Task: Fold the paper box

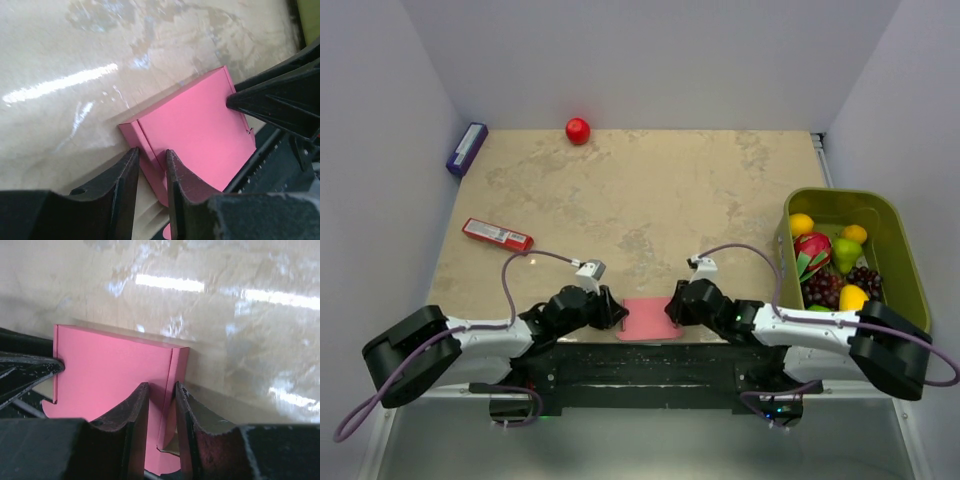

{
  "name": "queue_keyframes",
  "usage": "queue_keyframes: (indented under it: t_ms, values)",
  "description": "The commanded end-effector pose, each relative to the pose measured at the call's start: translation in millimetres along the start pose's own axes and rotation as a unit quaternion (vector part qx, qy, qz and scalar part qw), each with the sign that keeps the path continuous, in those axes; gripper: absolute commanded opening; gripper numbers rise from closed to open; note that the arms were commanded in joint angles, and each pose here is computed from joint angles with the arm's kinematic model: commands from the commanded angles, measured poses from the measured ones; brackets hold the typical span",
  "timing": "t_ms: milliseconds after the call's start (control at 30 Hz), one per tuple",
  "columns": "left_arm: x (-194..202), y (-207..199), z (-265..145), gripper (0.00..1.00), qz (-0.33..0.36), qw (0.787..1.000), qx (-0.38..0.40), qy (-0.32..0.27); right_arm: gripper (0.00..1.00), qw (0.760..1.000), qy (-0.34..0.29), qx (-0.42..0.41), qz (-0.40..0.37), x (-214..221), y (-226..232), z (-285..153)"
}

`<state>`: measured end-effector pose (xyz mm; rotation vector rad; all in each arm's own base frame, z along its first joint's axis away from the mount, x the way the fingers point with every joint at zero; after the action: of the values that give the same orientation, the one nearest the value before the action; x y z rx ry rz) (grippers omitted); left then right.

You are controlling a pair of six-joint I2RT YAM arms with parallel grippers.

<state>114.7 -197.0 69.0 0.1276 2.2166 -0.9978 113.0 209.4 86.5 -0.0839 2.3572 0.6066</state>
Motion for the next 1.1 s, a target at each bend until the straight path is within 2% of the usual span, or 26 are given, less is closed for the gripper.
queue_keyframes:
  t_ms: [0, 33, 167, 267, 300, 367, 400, 567, 733, 933, 1067]
  values:
    - [-26, -3, 12, 0.33, 0.027, 0.999, -0.024, -0.032, 0.34, 0.999, -0.01, -0.04, -0.026, -27, 14, 17]
    - [-28, -2, 15, 0.33, 0.035, 0.998, -0.031, -0.032, 0.36, 0.999, -0.005, -0.043, -0.03, -28, 16, 19]
    - [-38, 8, 15, 0.39, 0.024, 0.998, -0.045, -0.037, 0.54, 0.998, 0.005, -0.05, -0.034, -35, 18, 19]
    - [-46, 5, 12, 0.54, 0.019, 0.998, -0.037, -0.048, 0.62, 0.998, 0.005, -0.051, -0.023, -38, 9, 14]
    - [-46, 5, 10, 0.62, 0.018, 0.998, -0.037, -0.045, 0.64, 0.999, 0.003, -0.047, -0.019, -39, 3, 12]
    - [-53, -1, 6, 0.7, 0.014, 0.998, -0.028, -0.058, 0.69, 0.998, -0.001, -0.063, -0.014, -43, 2, 6]
    - [-55, -3, 3, 0.77, 0.011, 0.998, -0.024, -0.062, 0.7, 0.998, -0.001, -0.063, -0.013, -45, -2, 5]
    - [-60, -5, -5, 0.9, 0.006, 0.997, -0.025, -0.066, 0.73, 0.997, 0.015, -0.078, -0.006, -48, -10, 2]
    - [-65, -9, -14, 0.92, 0.0, 0.997, -0.02, -0.076, 0.69, 0.996, 0.033, -0.079, 0.007, -41, -24, 6]
    - [-68, -15, -25, 0.94, -0.012, 0.996, -0.007, -0.089, 0.54, 0.989, 0.058, -0.132, 0.03, -28, -26, 13]
    - [-69, -17, -33, 0.96, -0.021, 0.995, -0.003, -0.094, 0.45, 0.987, 0.075, -0.138, 0.047, -19, -31, 16]
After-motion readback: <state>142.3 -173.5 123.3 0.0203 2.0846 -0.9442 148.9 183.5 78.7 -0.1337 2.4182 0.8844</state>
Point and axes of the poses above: each gripper's point midway between its finger pads, its own z axis out along the fingers, its own y axis along the line the jaws close on, x = y × z, the point moved 8 cm from there along -z, back along the fingers, and after that the axes turned 3 degrees about -z, right-handed, at the moved point
